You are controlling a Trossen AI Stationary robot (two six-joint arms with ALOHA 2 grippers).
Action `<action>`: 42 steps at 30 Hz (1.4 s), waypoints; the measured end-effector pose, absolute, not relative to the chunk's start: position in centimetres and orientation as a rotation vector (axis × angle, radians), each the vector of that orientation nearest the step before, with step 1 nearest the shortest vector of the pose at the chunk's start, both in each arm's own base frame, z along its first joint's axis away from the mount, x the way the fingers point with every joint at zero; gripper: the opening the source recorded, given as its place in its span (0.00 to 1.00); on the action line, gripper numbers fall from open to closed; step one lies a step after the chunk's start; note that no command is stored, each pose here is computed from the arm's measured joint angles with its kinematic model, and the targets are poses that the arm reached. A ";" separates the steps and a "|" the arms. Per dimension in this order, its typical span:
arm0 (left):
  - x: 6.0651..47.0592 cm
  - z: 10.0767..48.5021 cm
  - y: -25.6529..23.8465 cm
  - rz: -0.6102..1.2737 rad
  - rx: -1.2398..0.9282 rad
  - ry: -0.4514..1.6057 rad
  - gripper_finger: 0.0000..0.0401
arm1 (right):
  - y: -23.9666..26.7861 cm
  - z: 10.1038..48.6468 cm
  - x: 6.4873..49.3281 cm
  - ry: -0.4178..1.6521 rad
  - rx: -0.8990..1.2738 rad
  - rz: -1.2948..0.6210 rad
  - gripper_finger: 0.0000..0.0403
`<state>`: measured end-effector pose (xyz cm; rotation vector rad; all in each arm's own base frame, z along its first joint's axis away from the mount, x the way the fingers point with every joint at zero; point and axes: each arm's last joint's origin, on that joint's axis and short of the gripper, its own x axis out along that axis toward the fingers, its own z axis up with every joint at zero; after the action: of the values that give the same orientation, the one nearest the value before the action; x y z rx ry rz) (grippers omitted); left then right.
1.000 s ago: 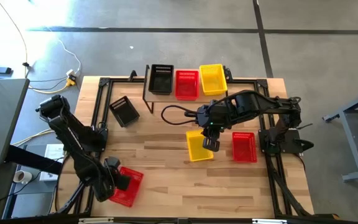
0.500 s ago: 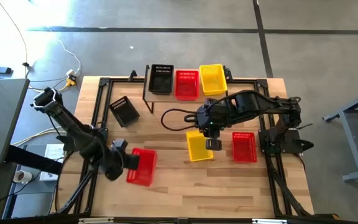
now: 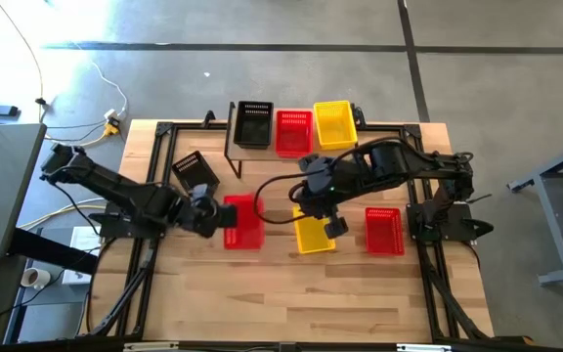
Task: Stack baskets on shelf by color
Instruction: Stack the left red basket on top of the red basket on the shelf
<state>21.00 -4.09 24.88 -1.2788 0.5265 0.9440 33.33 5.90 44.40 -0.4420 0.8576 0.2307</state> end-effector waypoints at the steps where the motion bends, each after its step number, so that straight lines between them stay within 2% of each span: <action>1: 21.2 25.1 -3.6 0.954 -1.281 0.515 0.00 | 6.0 44.5 33.4 0.839 -0.458 0.253 0.24; 7: 22.0 26.9 -0.9 0.988 -1.289 0.435 0.00 | 6.3 44.2 34.7 0.772 -0.532 0.332 0.24; 14: 22.3 28.4 0.9 0.991 -1.310 0.398 0.00 | 6.7 42.3 36.8 0.801 -0.560 0.362 0.24; 30: 23.7 26.7 1.2 1.023 -1.363 0.521 0.00 | 8.3 35.9 42.0 0.921 -0.567 0.409 0.24; 42: 24.3 26.8 1.6 0.970 -1.379 0.497 0.00 | 8.7 32.9 44.2 0.954 -0.562 0.413 0.24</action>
<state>24.35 1.59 26.81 -1.3790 0.4970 0.9705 44.15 8.73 32.93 -0.5619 0.9541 0.4128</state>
